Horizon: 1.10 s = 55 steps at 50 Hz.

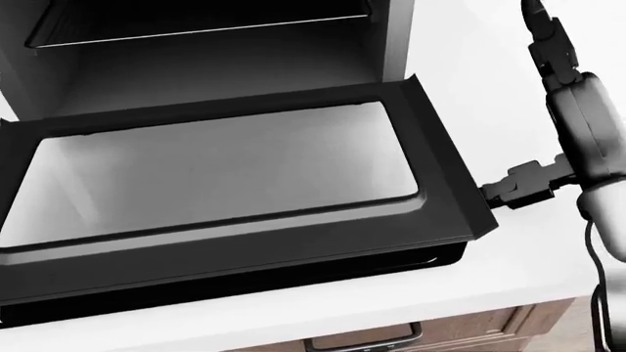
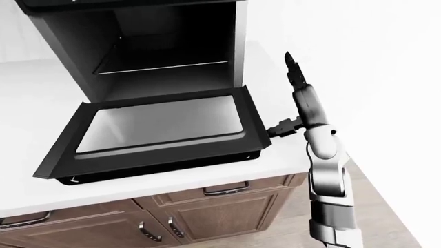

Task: Close the toaster oven door.

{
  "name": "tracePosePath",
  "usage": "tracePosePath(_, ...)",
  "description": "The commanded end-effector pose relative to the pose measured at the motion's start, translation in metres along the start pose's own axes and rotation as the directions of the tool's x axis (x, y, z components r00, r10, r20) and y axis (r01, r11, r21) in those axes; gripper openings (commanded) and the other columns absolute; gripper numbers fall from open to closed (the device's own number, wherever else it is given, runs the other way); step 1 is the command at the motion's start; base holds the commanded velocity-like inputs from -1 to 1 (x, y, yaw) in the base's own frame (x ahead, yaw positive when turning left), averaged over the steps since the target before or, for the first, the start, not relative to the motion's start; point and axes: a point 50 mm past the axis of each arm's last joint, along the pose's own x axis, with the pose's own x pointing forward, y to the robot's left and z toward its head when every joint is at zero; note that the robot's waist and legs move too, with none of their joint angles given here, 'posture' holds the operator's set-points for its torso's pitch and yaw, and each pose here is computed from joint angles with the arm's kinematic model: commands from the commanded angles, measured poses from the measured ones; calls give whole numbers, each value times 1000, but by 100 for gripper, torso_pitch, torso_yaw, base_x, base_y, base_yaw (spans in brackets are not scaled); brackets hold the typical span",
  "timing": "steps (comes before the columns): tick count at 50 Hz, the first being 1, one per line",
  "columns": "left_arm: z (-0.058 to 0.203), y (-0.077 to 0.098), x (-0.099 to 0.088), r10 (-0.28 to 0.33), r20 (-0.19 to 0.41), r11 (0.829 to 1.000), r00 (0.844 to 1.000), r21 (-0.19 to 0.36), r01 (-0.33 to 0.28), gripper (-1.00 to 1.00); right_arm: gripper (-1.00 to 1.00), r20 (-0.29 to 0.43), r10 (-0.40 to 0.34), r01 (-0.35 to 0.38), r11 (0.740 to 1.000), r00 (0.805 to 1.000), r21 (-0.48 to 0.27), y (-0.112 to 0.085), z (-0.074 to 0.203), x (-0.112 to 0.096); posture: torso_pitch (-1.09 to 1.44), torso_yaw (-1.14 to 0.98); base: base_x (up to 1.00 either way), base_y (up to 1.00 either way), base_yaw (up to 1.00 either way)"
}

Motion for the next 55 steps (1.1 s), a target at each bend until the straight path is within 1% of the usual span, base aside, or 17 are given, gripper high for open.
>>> tracePosePath(1,19,3,-2,11,88,1000,996,4,-11,100,100,76,-1,2,1000,997,-13,-2,17,5,0,0,0,0,0)
tracePosePath(4,19,3,-2,12,89,1000,996,3,-12,100,100,82,4,-4,1000,997,-5,0,19,6,0,0,0,0,0)
tracePosePath(7,19,3,-2,12,89,1000,996,3,-12,100,100,93,5,-7,1000,996,23,1,24,8,0,0,0,0,0)
tracePosePath(8,19,4,-2,13,89,1000,996,3,-13,100,100,98,1,-7,998,995,55,2,26,8,0,0,0,0,0)
tracePosePath(10,19,4,-2,14,90,1000,996,3,-14,100,100,112,2,-12,996,994,89,3,33,9,0,0,0,0,0)
tracePosePath(23,19,4,-2,14,88,1000,996,5,-15,100,100,154,0,-24,987,988,159,5,52,11,0,0,0,0,0)
tracePosePath(28,20,4,-2,14,90,1000,996,6,-15,100,100,158,-10,-22,979,987,201,3,58,12,0,0,0,0,0)
tracePosePath(32,18,4,-2,15,87,1000,996,6,-15,100,100,164,-27,-16,967,986,255,-1,69,12,0,0,0,0,0)
tracePosePath(39,19,4,-2,15,88,1000,996,7,-16,100,100,175,-29,-19,964,984,265,1,72,12,0,0,0,0,0)
tracePosePath(40,18,5,-2,16,88,1000,996,7,-17,100,100,178,-27,-22,964,984,266,4,71,12,0,0,0,0,0)
tracePosePath(43,19,5,-2,17,88,1000,996,7,-18,100,100,172,-34,-19,954,985,299,8,73,13,0,0,0,0,0)
tracePosePath(44,19,5,-2,18,89,1000,996,7,-19,100,100,174,-31,-22,955,984,297,10,73,13,0,0,0,0,0)
tracePosePath(46,19,5,-2,18,89,1000,996,6,-18,100,100,170,-36,-19,950,985,312,11,75,14,0,0,0,0,0)
tracePosePath(51,20,6,-2,20,90,1000,996,4,-20,100,100,159,-91,29,934,983,357,11,80,22,0,0,0,0,0)
tracePosePath(52,20,6,-2,20,90,1000,996,4,-20,100,100,150,-102,39,926,983,375,10,81,24,0,0,0,0,0)
tracePosePath(55,20,6,-2,19,90,1000,996,4,-20,100,100,153,-109,43,923,982,382,10,85,27,0,0,0,0,0)
